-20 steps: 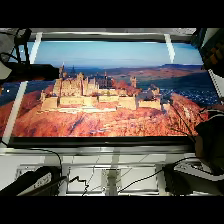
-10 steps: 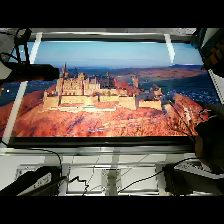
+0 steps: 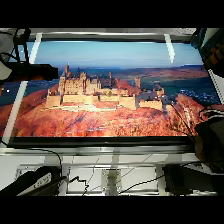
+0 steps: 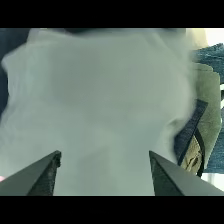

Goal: Fold the clothes and pants, and hang the long-sleeved shirts on hangers.

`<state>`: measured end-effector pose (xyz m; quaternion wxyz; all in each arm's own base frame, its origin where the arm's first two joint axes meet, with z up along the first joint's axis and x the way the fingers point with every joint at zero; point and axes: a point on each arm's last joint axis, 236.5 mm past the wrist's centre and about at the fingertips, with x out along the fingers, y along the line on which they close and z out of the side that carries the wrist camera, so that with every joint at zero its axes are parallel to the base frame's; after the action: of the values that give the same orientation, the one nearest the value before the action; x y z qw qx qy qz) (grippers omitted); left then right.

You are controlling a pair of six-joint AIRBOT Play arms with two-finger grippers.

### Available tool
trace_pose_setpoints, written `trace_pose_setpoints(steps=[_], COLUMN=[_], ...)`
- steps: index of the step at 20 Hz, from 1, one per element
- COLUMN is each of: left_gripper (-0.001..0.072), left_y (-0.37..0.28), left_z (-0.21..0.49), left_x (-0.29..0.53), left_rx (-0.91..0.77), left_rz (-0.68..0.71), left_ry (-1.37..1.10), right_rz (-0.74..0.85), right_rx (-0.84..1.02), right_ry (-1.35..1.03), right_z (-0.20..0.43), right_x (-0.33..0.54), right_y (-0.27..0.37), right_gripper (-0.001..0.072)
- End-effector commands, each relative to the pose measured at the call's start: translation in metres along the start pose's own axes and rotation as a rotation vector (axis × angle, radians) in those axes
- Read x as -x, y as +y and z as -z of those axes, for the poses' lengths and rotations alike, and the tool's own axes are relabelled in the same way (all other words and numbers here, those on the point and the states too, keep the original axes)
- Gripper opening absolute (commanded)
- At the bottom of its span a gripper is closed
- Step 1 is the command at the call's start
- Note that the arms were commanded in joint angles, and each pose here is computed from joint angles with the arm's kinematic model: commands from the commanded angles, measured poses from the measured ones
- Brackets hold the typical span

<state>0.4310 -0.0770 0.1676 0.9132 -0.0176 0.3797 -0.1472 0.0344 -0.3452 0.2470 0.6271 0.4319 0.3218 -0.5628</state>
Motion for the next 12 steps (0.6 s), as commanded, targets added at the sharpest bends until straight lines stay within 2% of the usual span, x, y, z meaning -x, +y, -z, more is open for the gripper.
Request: trace_pose_setpoints(steps=[1,2,3,4,7,10,12], left_gripper=[0.0011,0.0011,0.0011,0.0011,0.0011,0.0011,0.0011], left_y=[0.002,0.002,0.002,0.002,0.002,0.002,0.002], left_z=[-0.001,-0.001,-0.001,-0.001,-0.001,-0.001,-0.001], left_x=[0.000,0.000,0.000,0.000,0.000,0.000,0.000], left_rx=[-0.003,-0.003,-0.003,-0.003,-0.002,-0.002,-0.002], left_rz=[-0.008,-0.008,-0.008,-0.008,-0.007,-0.007,-0.007], left_ry=[-0.005,-0.005,-0.005,-0.005,-0.005,-0.005,-0.005], right_rz=[-0.133,-0.248,-0.365,-0.487,-0.739,-0.830,-0.814], right_rx=[0.002,0.061,0.126,0.190,0.379,0.643,0.866], right_ry=[-0.026,-0.035,-0.027,-0.007,0.074,0.170,0.199], right_z=[-0.006,-0.007,-0.003,0.005,0.048,0.124,0.186], right_x=[0.004,0.008,0.014,0.022,0.051,0.075,0.088], right_y=[0.021,0.048,0.077,0.108,0.189,0.254,0.284], right_gripper=[0.0459,0.0212,0.0078,0.0008,0.0007,0.0006,0.0006])
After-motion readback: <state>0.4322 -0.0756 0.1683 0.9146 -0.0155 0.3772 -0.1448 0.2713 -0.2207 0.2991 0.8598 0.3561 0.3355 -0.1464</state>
